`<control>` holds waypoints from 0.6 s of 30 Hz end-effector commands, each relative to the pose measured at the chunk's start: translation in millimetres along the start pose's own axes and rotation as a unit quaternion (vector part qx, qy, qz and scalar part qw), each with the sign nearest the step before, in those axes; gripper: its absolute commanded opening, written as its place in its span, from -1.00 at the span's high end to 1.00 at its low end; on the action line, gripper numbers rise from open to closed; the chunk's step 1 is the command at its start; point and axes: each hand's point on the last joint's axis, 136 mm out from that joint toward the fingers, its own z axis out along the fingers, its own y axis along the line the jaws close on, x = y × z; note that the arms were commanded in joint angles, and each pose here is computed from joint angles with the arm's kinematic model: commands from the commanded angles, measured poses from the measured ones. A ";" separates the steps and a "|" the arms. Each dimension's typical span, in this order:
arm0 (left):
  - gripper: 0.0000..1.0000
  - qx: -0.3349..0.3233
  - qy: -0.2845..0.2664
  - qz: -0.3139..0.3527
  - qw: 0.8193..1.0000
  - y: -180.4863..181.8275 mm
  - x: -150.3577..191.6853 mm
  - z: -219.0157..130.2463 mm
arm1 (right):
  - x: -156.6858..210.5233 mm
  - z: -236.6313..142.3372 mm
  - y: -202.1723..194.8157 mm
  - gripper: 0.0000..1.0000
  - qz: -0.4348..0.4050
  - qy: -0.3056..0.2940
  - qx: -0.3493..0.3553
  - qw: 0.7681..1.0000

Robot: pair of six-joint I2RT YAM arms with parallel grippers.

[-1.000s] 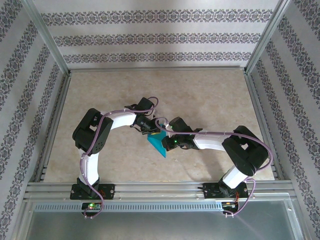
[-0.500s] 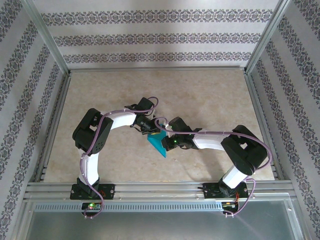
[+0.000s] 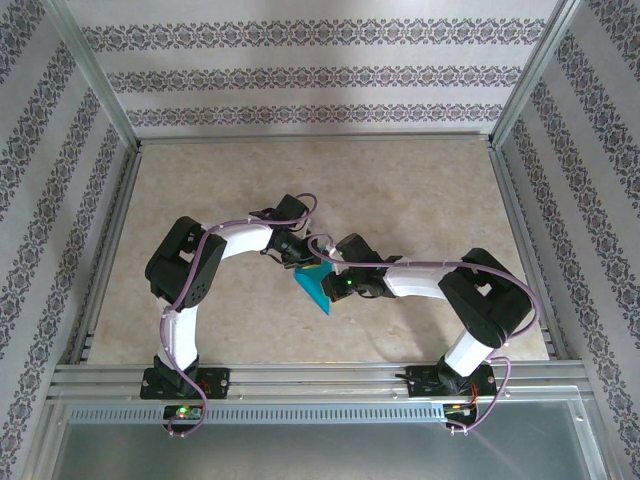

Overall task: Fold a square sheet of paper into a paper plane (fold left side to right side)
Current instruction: Third fold the triangle at the center of the table.

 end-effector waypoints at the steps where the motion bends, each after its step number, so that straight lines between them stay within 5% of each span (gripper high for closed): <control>1: 0.74 -0.020 0.004 0.019 1.000 -1.0 2.9 -1.5 | 18.3 8.0 -11.6 1.00 0.011 0.033 0.019 0.999; 11: 0.51 -0.018 -0.065 0.047 0.997 -24.8 -22.1 -53.0 | 26.1 8.9 -13.8 1.00 0.011 0.043 0.027 0.999; 18: 0.76 0.015 -0.120 0.021 0.992 -7.6 -6.5 -85.4 | 23.9 7.9 -11.7 1.00 0.006 0.040 0.025 0.999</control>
